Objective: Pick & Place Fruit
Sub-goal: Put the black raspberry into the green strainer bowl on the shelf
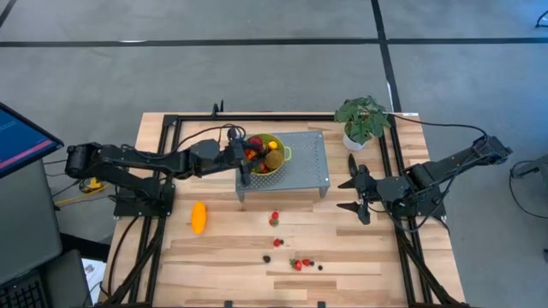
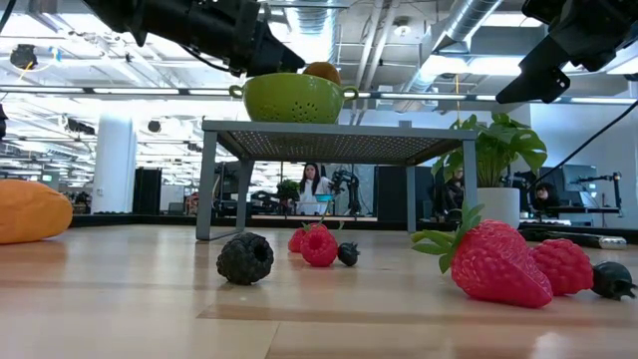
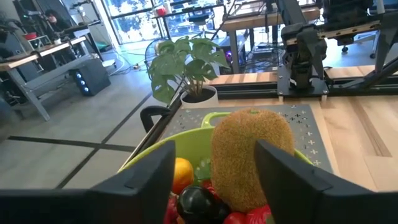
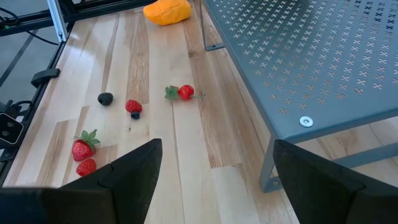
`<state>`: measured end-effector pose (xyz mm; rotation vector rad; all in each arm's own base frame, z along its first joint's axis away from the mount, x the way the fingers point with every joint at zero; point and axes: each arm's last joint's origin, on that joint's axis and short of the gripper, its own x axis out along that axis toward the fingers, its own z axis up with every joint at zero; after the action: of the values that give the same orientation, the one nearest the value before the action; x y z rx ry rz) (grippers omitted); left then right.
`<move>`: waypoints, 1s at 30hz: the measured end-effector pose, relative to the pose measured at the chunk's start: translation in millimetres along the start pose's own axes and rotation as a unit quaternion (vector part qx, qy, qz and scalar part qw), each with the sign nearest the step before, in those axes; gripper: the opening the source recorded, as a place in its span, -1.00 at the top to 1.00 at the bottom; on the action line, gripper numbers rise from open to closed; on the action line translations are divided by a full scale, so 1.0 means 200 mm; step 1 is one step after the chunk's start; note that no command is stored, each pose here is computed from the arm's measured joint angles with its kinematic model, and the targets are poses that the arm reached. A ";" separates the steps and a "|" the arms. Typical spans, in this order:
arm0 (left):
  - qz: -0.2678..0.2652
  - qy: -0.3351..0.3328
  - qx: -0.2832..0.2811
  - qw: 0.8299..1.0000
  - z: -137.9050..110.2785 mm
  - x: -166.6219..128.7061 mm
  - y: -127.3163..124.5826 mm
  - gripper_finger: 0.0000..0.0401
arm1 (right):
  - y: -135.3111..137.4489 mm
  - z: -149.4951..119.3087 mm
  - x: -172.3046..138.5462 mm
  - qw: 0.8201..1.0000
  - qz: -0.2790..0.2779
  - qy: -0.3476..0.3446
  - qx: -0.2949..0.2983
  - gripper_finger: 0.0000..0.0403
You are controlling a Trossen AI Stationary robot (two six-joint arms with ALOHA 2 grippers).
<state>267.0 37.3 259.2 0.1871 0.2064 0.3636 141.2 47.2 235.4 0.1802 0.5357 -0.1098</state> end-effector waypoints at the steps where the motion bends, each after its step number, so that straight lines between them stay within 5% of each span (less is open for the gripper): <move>1: 0.000 0.000 0.000 1.000 0.00 0.00 0.00 -0.11 | 0.00 0.00 0.00 1.000 0.000 0.000 0.000 -0.50; 8: -0.013 -0.006 0.002 1.000 0.01 -0.01 -0.03 -0.31 | 0.00 0.00 0.00 1.000 0.000 0.000 0.000 -0.50; 17: -0.060 -0.059 -0.001 0.996 0.11 -0.13 -0.13 -0.27 | 0.00 0.00 0.00 1.000 0.000 0.000 0.000 -0.50; 30: -0.203 -0.072 0.024 0.976 0.13 -0.29 -0.47 -0.15 | 0.00 0.00 0.00 1.000 0.000 0.000 0.000 -0.50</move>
<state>250.2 -74.4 272.8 0.2125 0.1067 -0.0617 141.2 47.2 235.4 0.1801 0.5357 -0.1100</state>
